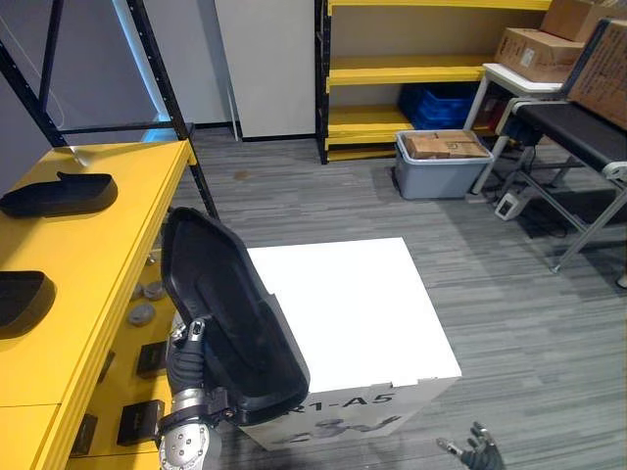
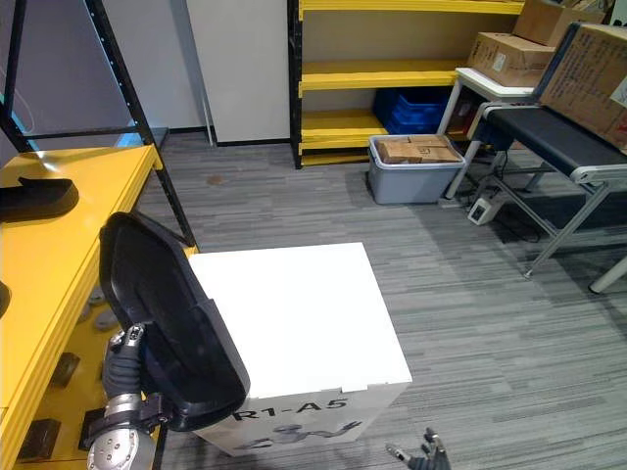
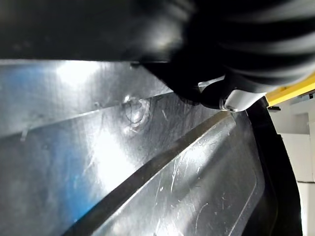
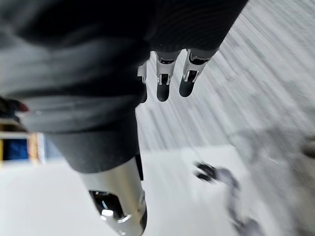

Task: Walk over and take plastic housings, then place them on the shelf

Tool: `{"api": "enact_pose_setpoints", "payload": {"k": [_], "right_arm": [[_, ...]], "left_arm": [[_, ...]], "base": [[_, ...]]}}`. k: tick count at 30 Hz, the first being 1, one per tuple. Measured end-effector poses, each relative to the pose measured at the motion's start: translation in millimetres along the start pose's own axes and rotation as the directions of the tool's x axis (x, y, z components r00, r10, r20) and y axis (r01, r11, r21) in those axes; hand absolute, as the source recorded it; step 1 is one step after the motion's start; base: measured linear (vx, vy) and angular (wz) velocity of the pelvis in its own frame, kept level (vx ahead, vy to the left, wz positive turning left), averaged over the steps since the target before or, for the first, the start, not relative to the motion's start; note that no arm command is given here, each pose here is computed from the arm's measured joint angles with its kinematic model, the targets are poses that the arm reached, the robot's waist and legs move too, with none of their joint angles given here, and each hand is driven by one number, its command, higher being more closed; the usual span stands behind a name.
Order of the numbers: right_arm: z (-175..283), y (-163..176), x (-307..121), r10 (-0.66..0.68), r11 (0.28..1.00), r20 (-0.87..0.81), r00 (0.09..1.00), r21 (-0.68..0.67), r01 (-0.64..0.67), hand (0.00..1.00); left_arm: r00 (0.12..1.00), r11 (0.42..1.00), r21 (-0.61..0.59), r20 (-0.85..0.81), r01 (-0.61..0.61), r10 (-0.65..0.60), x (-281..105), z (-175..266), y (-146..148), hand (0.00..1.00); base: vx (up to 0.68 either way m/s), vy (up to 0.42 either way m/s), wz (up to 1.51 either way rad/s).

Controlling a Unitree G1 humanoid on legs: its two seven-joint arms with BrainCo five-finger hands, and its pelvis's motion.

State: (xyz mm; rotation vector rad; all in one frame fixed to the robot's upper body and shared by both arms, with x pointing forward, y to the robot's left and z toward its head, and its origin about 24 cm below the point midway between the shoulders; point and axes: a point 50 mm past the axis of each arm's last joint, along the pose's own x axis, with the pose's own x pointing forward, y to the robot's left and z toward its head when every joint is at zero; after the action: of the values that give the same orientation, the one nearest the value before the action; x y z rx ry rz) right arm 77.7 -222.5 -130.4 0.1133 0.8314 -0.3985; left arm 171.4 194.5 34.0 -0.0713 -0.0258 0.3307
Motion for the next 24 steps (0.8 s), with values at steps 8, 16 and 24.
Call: {"api": "enact_pose_setpoints", "payload": {"k": [8, 16, 24], "right_arm": [[-15.5, 17.7, 0.5, 0.069, 0.995, -0.080, 0.994, -0.060, -0.074, 0.00], [-15.0, 21.6, 4.0, 0.089, 0.989, -0.093, 0.992, -0.111, -0.099, 0.00], [-12.0, 27.1, 10.0, 0.123, 0.973, -0.110, 0.986, -0.183, -0.141, 0.00]], "left_arm": [[0.996, 0.998, 0.000, -0.070, 0.063, -0.063, -3.8, -15.8, -10.8, 1.00], [0.993, 0.996, 0.009, -0.085, 0.084, -0.083, -4.9, -19.2, -12.8, 1.00], [0.992, 0.994, 0.018, -0.077, 0.105, -0.103, -3.4, -17.6, -15.6, 1.00]], "base": [[-0.02, -0.006, 0.02], [-0.02, -0.009, 0.05], [-0.02, -0.030, 0.36]]}}
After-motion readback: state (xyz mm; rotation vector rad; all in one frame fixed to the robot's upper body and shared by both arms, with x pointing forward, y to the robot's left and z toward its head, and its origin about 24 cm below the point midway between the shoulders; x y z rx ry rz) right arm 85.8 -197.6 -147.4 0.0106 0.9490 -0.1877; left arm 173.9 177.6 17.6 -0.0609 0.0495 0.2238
